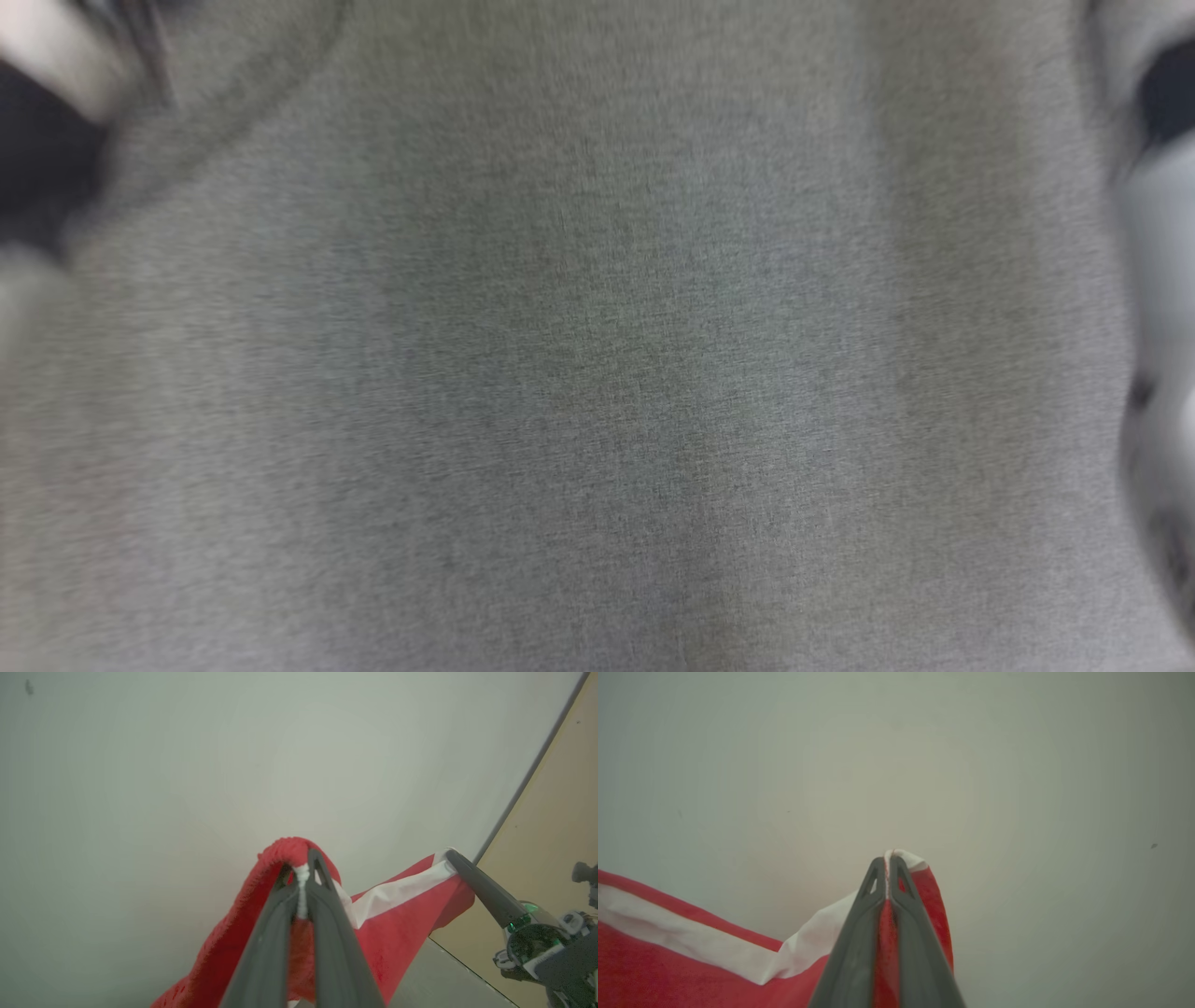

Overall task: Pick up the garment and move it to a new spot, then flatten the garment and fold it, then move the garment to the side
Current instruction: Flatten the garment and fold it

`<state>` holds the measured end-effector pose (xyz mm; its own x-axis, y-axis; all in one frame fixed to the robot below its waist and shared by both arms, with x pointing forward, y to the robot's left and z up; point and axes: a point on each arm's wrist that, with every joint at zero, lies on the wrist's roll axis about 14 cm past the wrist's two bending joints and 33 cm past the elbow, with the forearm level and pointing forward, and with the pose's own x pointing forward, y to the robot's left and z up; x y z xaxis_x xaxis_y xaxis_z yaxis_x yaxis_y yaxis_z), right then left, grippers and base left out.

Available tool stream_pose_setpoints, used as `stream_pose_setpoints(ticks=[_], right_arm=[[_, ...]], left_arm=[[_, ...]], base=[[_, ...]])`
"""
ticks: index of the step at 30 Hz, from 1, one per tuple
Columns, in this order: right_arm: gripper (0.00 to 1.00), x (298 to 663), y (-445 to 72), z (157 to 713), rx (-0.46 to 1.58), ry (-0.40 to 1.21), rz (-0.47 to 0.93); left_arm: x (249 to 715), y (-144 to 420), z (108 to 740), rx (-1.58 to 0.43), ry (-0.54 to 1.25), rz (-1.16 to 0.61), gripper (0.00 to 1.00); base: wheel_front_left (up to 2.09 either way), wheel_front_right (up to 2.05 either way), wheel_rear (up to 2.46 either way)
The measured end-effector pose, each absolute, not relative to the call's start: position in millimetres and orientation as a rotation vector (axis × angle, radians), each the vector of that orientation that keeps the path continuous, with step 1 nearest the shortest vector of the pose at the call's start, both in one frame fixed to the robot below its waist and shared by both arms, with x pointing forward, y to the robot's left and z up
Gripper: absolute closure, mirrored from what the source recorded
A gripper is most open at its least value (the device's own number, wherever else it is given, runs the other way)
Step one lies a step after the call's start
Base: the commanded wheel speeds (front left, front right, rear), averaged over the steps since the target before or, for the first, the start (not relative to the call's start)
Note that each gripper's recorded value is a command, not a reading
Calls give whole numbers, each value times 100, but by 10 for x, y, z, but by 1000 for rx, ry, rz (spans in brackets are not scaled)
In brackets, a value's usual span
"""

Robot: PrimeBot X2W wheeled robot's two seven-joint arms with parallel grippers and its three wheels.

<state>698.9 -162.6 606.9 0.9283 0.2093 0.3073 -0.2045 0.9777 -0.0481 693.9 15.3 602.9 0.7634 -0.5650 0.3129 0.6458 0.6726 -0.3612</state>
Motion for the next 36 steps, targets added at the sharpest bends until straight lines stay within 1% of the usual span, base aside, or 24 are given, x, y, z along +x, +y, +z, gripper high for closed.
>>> stream_pose_setpoints(ticks=[3,6,8,10,12,15,17,21,23,25,26,29,31,36], right_arm=[[100,6666,-1581,5774,-3,-261,251],[100,6317,-1606,5564,30,-219,268],[100,6088,-1704,5507,68,-212,250],[100,5821,-1783,5312,61,-163,243],[100,5559,-1842,5143,96,-120,220],[100,5229,-1884,5061,112,-95,203],[100,5028,-1936,5017,131,-81,179],[100,4619,-2047,4857,159,-34,115],[100,4414,-2091,4751,138,4,99],[100,4223,-2100,4656,161,34,73],[100,4126,-2094,4604,173,51,63],[100,3860,-2124,4492,182,92,36],[100,3699,-2108,4425,176,120,36],[100,3439,-2088,4322,192,159,18]], left_arm=[[6641,182,5758,-527,-109,-682,100],[6302,168,5701,-596,-90,-689,100],[6037,138,5615,-629,-67,-695,100],[5763,135,5480,-676,-29,-681,100],[5530,188,5356,-682,-1,-655,100],[5171,280,5122,-703,62,-601,100],[4919,297,4953,-626,103,-607,100],[4531,340,4794,-602,153,-588,100],[4420,446,4765,-631,156,-533,100],[4172,416,4628,-544,193,-564,100],[4084,427,4584,-537,206,-558,100],[3917,518,4550,-505,207,-529,100],[3797,557,4541,-517,209,-506,100],[3535,630,4451,-492,227,-467,100]], base=[[0,0,0],[0,0,0],[0,0,0],[0,0,0],[0,0,0],[0,0,0],[0,0,0],[0,0,0],[0,0,0],[0,0,0],[0,0,0],[0,0,0],[0,0,0],[0,0,0]])
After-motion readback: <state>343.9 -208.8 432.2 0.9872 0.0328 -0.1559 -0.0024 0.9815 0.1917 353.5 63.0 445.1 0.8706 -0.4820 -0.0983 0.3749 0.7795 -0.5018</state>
